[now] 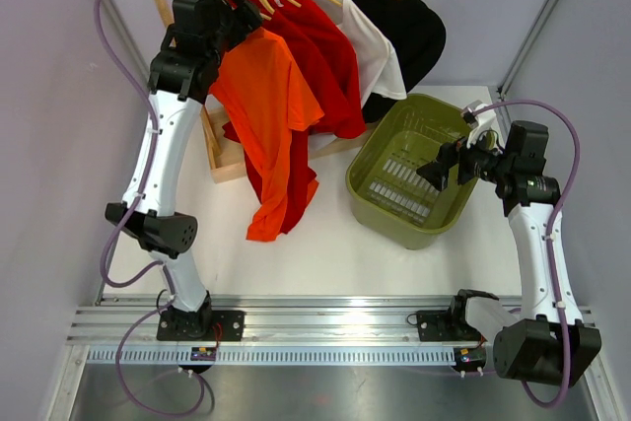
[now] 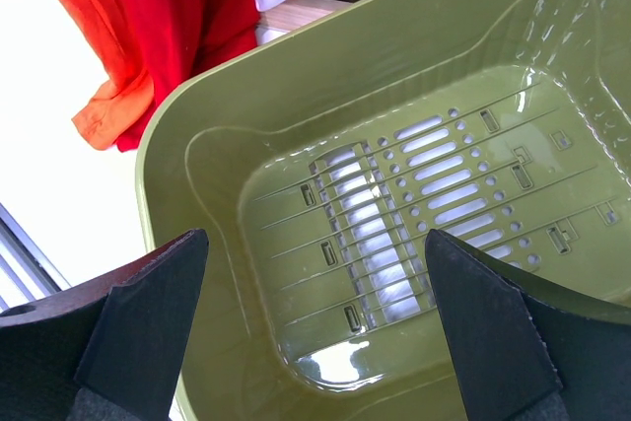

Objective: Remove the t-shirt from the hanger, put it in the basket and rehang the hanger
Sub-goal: Grab a hanger with a tshirt on it with the left arm

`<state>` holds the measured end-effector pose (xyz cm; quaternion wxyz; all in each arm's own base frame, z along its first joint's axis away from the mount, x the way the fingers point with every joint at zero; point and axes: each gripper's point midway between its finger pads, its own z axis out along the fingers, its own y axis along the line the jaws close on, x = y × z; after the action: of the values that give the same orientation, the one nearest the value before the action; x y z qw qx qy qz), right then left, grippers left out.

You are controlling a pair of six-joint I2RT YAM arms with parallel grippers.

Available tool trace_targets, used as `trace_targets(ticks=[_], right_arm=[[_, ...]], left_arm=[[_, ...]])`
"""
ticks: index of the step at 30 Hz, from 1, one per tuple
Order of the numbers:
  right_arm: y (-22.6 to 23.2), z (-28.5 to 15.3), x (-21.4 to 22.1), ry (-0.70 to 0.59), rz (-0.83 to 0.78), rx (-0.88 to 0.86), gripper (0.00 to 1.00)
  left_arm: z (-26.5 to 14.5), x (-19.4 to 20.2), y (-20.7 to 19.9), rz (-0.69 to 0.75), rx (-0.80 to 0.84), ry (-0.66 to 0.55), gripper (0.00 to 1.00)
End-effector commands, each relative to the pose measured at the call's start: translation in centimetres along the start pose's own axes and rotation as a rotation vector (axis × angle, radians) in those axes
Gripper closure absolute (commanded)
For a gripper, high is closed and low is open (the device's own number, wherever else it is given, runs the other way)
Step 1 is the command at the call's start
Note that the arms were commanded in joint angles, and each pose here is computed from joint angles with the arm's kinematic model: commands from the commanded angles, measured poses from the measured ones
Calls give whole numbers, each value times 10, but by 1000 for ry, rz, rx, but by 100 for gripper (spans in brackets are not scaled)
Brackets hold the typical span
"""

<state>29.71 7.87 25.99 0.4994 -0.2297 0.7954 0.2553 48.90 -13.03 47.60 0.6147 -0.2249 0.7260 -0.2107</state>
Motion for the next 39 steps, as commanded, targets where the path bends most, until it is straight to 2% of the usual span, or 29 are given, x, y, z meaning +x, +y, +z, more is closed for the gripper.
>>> trace_targets(ticks=[1, 5, 15, 22, 25, 30, 39], right_arm=[[7, -3, -11, -42, -54, -22, 1], [6, -2, -10, -39, -54, -19, 1], [5, -2, -10, -37, -54, -12, 1], [6, -3, -10, -39, -51, -15, 1], [6, -3, -10, -38, -50, -15, 1], [6, -4, -11, -41, -56, -13, 1], [6, -4, -9, -36, -62, -7, 1]], left_arm=[[3, -30, 13, -13, -59, -99, 18], [11, -31, 20, -2, -71, -109, 24], [4, -31, 35, 67, -107, -104, 53], [-8, -43, 50, 113, -110, -105, 88], [-10, -50, 51, 121, -83, -113, 98], [-22, -67, 27, 123, 46, -141, 100], [-49, -105, -15, 131, 229, -262, 100]])
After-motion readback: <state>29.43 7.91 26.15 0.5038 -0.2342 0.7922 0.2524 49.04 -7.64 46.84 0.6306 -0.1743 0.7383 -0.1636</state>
